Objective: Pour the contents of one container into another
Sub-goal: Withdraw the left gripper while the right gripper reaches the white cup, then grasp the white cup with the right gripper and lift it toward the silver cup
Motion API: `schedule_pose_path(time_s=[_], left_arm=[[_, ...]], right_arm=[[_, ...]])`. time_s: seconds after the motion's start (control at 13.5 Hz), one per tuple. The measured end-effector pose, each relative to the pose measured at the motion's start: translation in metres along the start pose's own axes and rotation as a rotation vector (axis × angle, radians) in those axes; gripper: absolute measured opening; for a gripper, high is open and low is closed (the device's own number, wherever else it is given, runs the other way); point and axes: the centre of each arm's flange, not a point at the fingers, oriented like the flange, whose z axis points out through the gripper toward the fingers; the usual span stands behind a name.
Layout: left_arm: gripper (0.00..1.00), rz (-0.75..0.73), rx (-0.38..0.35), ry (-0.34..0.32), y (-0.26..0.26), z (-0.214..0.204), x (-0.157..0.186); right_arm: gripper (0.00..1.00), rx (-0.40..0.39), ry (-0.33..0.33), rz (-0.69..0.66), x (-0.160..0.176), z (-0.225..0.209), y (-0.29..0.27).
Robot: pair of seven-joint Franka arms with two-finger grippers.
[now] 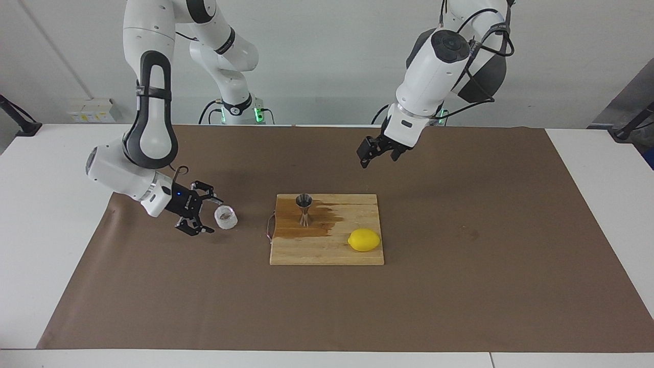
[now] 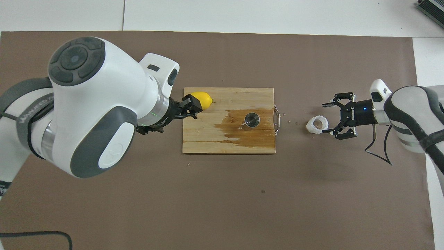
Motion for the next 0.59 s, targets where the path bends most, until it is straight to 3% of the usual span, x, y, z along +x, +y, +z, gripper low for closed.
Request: schedule_pose_path(time_s=[0.22,0.59], left_arm=[[1.00,0.159,0.058,0.044,-0.056,-0.034,0.023],[1.00,0.298,0.098,0.051,-0.164,-0.065,0.069]], right_arm=[[1.00,0.030,0.018,-0.017,-0.005,0.011,-0.002],[1.00,0.035,0.010,-0.052,0.004,0.019,-0.002]])
